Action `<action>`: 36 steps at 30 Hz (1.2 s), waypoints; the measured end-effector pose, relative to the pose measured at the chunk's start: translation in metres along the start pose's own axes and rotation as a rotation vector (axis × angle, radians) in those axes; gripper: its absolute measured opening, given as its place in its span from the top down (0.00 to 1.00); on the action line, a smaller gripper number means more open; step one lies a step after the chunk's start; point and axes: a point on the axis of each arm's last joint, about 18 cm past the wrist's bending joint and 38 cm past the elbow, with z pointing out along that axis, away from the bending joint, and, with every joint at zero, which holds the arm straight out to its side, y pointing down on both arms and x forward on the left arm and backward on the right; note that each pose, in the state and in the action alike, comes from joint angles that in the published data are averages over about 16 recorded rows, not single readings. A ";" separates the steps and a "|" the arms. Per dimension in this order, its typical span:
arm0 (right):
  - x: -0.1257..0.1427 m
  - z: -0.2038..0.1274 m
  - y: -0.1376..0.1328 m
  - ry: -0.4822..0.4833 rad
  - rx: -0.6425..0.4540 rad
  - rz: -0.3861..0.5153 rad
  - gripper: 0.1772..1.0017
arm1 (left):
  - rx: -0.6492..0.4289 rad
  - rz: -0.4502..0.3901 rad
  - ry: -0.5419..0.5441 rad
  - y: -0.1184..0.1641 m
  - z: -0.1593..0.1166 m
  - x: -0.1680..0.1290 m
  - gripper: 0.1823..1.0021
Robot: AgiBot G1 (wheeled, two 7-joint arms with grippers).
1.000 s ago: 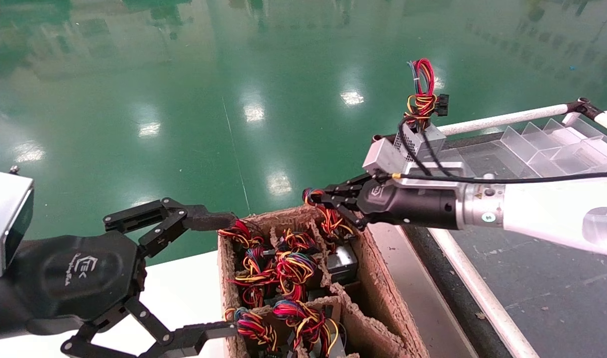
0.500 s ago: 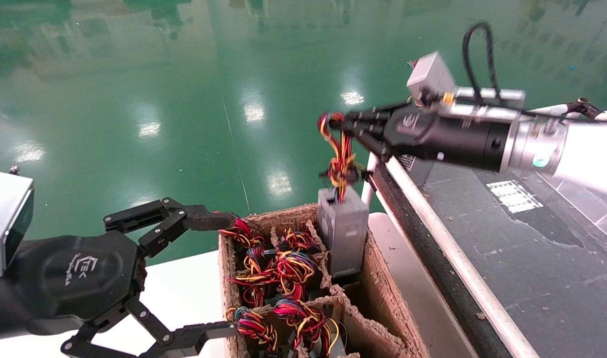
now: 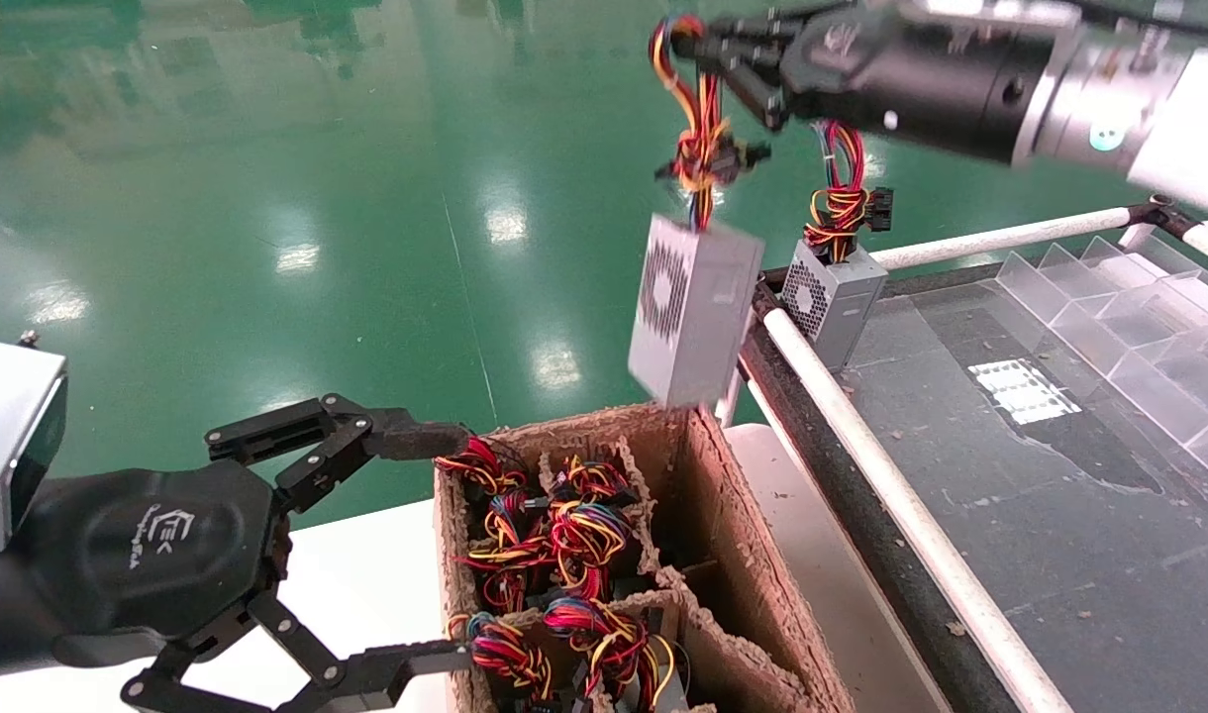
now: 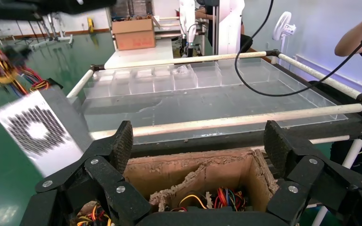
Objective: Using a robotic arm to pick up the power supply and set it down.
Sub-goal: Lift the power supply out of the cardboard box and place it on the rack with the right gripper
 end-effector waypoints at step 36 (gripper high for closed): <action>0.158 -0.140 -0.020 0.667 -0.219 -0.158 0.95 | 0.000 0.000 0.000 0.000 0.000 0.000 0.00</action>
